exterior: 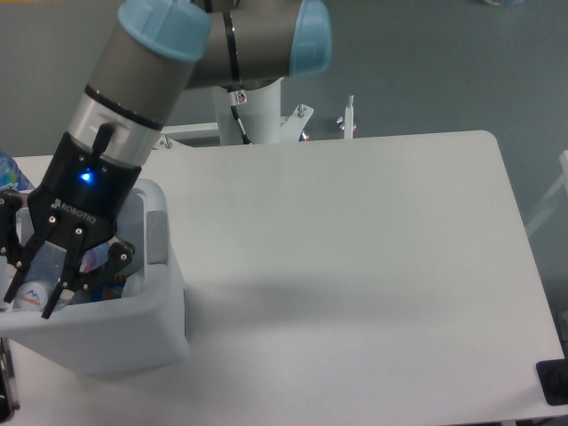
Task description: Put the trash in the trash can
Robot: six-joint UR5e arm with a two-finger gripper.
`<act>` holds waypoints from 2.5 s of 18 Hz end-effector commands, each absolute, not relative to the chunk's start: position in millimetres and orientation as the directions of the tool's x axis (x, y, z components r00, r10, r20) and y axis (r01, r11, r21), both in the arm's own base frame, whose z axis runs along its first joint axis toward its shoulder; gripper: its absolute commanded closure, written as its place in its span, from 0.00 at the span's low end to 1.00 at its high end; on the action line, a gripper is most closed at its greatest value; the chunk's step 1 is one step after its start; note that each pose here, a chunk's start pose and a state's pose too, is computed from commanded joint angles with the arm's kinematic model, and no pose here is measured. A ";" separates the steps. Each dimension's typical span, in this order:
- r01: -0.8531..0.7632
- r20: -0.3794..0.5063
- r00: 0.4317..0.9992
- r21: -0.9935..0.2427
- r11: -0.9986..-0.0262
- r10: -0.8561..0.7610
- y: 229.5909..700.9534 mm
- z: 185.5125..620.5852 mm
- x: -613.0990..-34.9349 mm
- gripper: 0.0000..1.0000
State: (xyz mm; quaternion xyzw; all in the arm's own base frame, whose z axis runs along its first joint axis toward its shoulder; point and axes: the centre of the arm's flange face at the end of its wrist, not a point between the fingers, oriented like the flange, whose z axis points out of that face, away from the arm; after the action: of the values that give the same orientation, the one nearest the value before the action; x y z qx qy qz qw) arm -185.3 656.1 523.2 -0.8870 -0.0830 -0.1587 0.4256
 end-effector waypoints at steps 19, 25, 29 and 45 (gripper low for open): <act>0.250 0.341 0.940 -0.723 -0.644 -0.019 651.6 514.1 -166.2 0.10; 0.277 0.330 0.944 -0.745 -0.607 0.026 642.3 534.7 -196.7 0.00; 0.302 0.304 0.948 -0.767 -0.566 0.094 622.0 553.0 -244.8 0.00; -0.006 -0.365 0.894 -0.588 -0.809 0.259 468.5 547.2 -455.2 0.00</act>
State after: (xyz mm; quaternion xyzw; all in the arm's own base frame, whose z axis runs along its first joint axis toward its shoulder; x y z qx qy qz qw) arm -455.2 468.5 547.2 -0.9252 -0.0682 0.2196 0.3018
